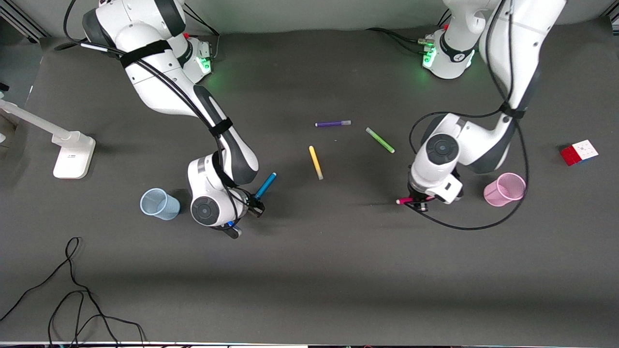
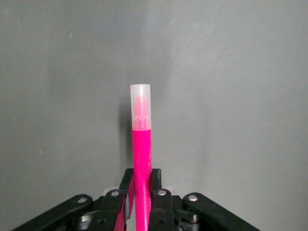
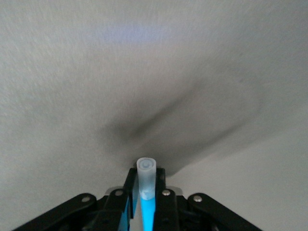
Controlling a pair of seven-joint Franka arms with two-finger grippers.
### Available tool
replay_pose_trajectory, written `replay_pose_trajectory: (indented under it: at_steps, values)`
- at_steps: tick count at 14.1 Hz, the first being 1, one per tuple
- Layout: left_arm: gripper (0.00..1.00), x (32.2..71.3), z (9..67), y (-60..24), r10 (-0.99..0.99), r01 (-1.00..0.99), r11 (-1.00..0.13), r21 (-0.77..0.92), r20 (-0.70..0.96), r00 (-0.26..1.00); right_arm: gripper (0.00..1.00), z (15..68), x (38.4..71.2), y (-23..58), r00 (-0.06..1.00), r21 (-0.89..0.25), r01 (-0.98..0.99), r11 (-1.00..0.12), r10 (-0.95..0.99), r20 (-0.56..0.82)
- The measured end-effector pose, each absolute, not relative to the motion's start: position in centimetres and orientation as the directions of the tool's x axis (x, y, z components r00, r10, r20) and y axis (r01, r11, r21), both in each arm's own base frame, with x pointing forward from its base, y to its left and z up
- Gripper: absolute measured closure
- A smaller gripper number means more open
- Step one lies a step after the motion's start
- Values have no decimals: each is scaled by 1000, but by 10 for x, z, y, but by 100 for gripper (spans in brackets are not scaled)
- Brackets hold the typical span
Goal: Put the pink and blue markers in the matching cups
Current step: 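Grasp the pink marker with the left gripper while the right gripper grasps blue, then lower the pink marker into the pink cup while the right gripper lowers blue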
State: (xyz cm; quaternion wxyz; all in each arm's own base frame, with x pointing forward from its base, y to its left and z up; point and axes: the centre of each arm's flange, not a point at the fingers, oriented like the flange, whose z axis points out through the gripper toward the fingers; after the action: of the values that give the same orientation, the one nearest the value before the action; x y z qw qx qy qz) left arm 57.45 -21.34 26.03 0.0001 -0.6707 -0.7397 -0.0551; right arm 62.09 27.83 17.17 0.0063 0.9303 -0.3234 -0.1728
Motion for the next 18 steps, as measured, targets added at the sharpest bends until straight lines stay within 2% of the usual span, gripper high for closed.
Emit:
replay_pose_trajectory:
  at_steps: [3, 6, 8, 11, 14, 18]
  values:
    - [82, 586, 307, -202, 997, 998, 3, 63, 82, -8, 82, 229, 637, 249, 717, 118, -622, -774, -624, -311]
    - [82, 603, 355, -179, 992, 995, -99, -6, 72, 99, 82, 331, 649, 199, 722, 88, -634, -769, -628, -290]
    - [82, 616, 382, -146, 984, 984, -172, -51, 46, 175, 82, 391, 644, 162, 727, 97, -627, -773, -626, -282]
    - [82, 623, 410, -82, 933, 920, -359, -155, -29, 359, 82, 447, 638, 95, 739, 83, -619, -781, -615, -275]
    - [82, 622, 431, -22, 820, 795, -572, -203, -126, 558, 82, 485, 625, 17, 733, 71, -622, -780, -611, -298]
    - [82, 615, 435, 28, 580, 555, -814, -171, -252, 774, 82, 485, 622, 1, 740, 125, -608, -784, -617, -269]
